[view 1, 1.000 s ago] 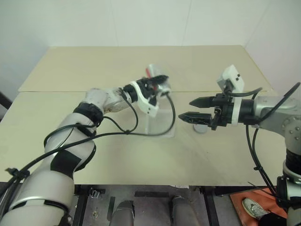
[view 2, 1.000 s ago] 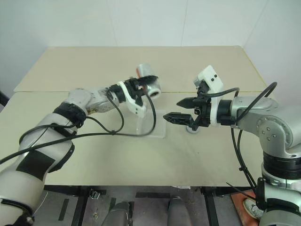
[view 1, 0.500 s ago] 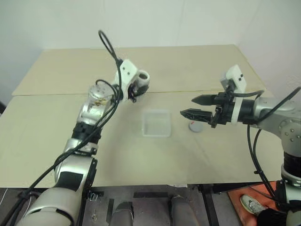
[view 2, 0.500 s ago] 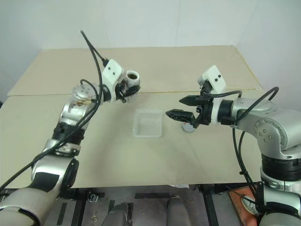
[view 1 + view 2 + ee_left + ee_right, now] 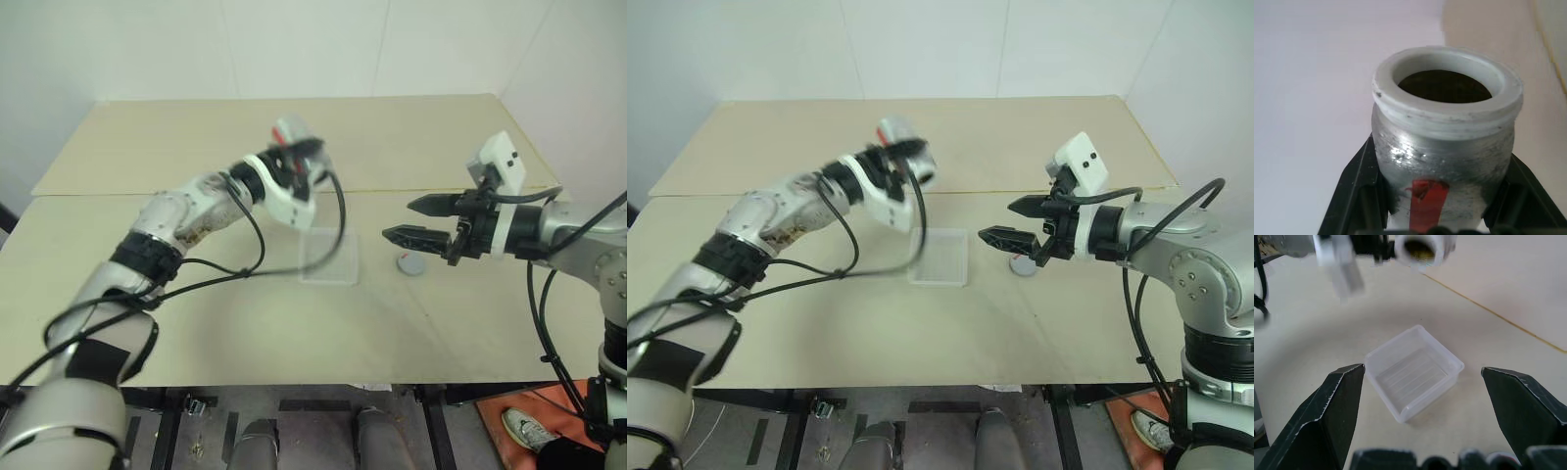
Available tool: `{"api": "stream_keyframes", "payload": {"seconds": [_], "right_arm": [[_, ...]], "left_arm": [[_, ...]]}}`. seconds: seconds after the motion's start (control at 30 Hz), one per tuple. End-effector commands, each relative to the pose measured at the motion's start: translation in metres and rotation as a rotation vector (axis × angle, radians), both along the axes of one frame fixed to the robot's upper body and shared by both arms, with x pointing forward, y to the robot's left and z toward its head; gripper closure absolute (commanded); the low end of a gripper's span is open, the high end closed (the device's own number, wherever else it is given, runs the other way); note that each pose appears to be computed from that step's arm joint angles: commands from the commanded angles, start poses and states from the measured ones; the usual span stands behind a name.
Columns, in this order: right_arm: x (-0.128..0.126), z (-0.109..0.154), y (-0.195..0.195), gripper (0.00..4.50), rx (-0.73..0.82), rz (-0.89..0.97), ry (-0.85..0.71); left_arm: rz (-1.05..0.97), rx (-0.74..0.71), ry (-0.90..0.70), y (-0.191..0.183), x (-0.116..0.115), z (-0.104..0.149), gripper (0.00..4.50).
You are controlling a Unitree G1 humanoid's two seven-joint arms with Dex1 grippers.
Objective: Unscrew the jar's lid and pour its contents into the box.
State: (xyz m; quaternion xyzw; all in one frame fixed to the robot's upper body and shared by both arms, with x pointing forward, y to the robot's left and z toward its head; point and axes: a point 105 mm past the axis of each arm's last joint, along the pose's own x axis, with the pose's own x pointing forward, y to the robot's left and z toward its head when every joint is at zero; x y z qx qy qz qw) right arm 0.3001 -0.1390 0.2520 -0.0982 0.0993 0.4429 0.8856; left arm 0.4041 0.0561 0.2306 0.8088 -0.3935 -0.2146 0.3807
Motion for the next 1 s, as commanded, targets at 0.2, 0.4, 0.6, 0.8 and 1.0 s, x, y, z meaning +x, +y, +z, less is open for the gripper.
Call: {"api": "stream_keyframes", "payload": {"seconds": [0.2, 0.4, 0.6, 0.8, 1.0], "right_arm": [[-0.005, 0.029, -0.001, 0.05, 0.047, -0.022, -0.091], [-0.012, 0.029, -0.001, 0.05, 0.067, -0.019, -0.091], [-0.011, 0.027, -0.002, 0.05, 0.071, -0.027, -0.085], [-0.009, 0.027, -0.003, 0.05, 0.085, -0.026, -0.090], [-0.006, 0.024, 0.000, 0.05, 0.103, -0.015, -0.083]], "left_arm": [[-0.112, 0.273, -0.290, -0.035, 0.000, -0.019, 2.55], [-0.117, 0.232, -0.285, -0.038, 0.001, -0.016, 2.55], [-0.070, 0.098, -0.140, -0.034, 0.003, -0.011, 2.55], [0.140, -0.561, 0.379, -0.006, 0.017, 0.021, 2.55], [0.240, -1.290, 1.003, 0.042, 0.029, 0.022, 2.55]]}}
